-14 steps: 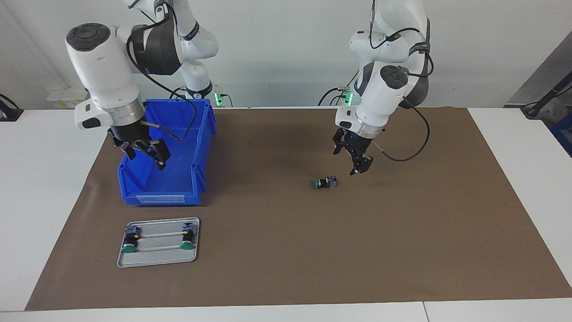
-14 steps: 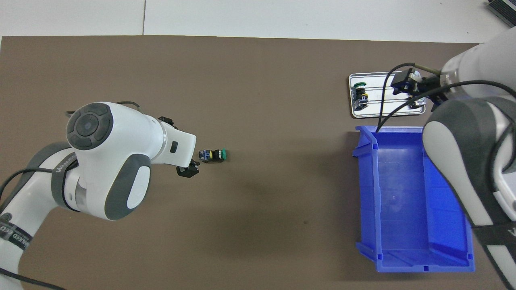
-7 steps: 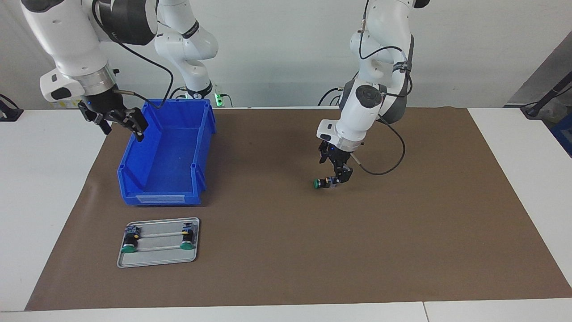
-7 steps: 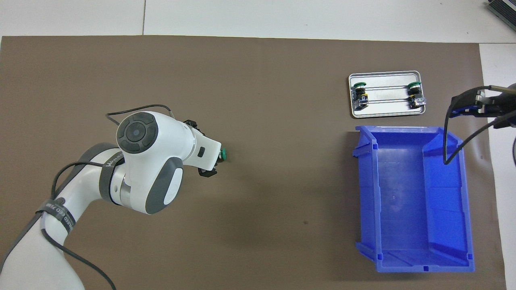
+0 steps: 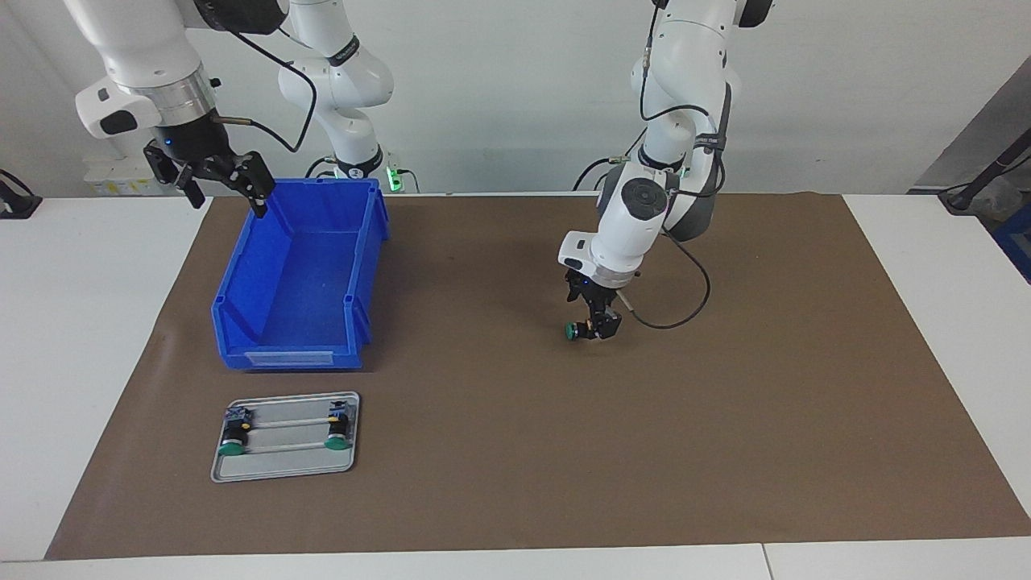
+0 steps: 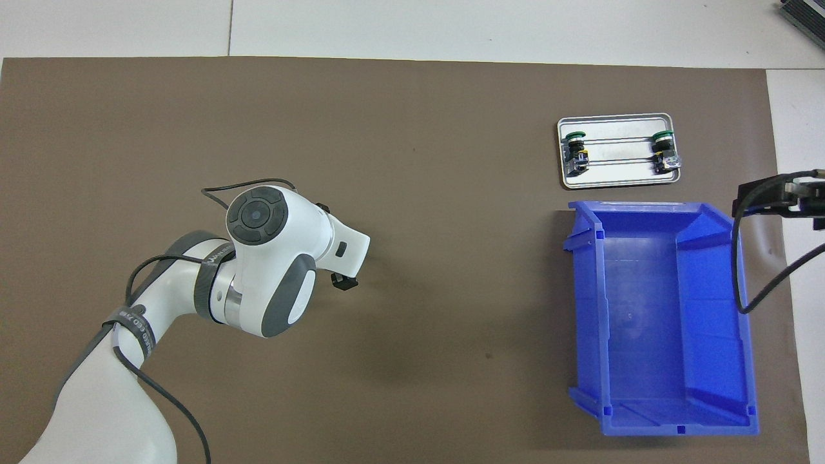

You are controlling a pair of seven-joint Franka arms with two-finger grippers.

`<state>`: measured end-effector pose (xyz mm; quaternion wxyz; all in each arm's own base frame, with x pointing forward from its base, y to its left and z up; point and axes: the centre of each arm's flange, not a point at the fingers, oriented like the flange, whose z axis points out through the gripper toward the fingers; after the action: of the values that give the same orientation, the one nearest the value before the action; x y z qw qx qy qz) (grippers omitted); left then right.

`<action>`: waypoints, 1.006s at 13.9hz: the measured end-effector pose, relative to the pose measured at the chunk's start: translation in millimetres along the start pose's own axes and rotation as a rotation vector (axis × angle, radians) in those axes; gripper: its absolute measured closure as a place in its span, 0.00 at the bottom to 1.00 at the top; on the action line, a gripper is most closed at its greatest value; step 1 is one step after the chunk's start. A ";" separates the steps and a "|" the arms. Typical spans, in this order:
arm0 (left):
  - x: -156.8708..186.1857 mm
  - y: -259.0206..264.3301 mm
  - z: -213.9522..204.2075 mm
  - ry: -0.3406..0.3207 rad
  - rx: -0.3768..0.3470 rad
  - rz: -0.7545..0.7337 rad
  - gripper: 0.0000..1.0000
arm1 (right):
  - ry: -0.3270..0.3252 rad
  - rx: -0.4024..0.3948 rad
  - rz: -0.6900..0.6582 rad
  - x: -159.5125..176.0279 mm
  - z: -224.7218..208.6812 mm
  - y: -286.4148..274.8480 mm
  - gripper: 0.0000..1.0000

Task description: Place and press button with both arms

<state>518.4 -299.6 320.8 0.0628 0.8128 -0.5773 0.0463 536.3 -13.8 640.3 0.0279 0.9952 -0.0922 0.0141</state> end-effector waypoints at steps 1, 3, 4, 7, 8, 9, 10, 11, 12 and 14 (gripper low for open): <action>-0.4 -1.8 2.7 0.003 0.005 -0.002 0.00 | -0.005 -0.001 -0.003 -0.3 1.4 0.0 0.00; -1.3 -3.7 8.5 0.002 0.007 -0.005 0.00 | -0.031 -0.005 -0.031 -2.3 4.9 0.0 0.00; -1.4 -4.2 10.8 0.003 0.008 -0.006 0.00 | -0.038 -0.006 -0.047 -2.6 6.2 -0.2 0.00; -1.5 -5.5 17.2 0.004 0.012 -0.008 0.00 | -0.042 -0.006 -0.074 -3.4 7.8 -5.5 0.00; -1.4 -5.9 18.9 0.005 0.014 -0.008 0.00 | -0.043 -0.007 -0.090 -5.0 8.4 -13.9 0.00; -1.0 -6.4 20.5 0.008 0.018 -0.008 0.00 | -0.044 -0.007 -0.104 -6.5 8.8 -21.6 0.00; -0.7 -6.5 22.7 0.009 0.020 -0.008 0.00 | -0.045 -0.008 -0.113 -7.5 9.3 -26.2 0.00; -0.2 -6.1 25.3 0.009 0.019 -0.006 0.01 | -0.046 -0.008 -0.115 -7.8 9.8 -27.0 0.00; 0.7 -5.0 27.6 0.008 0.019 -0.004 0.01 | -0.047 -0.008 -0.116 -7.7 10.5 -26.5 0.00; 3.5 -2.3 31.7 0.009 0.020 0.001 0.01 | -0.049 -0.009 -0.117 -7.6 11.2 -25.9 0.00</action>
<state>521.8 -307.0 289.9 0.0572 0.8128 -0.5771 0.0557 533.8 12.4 627.5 0.0307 0.9989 -0.0344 -0.0124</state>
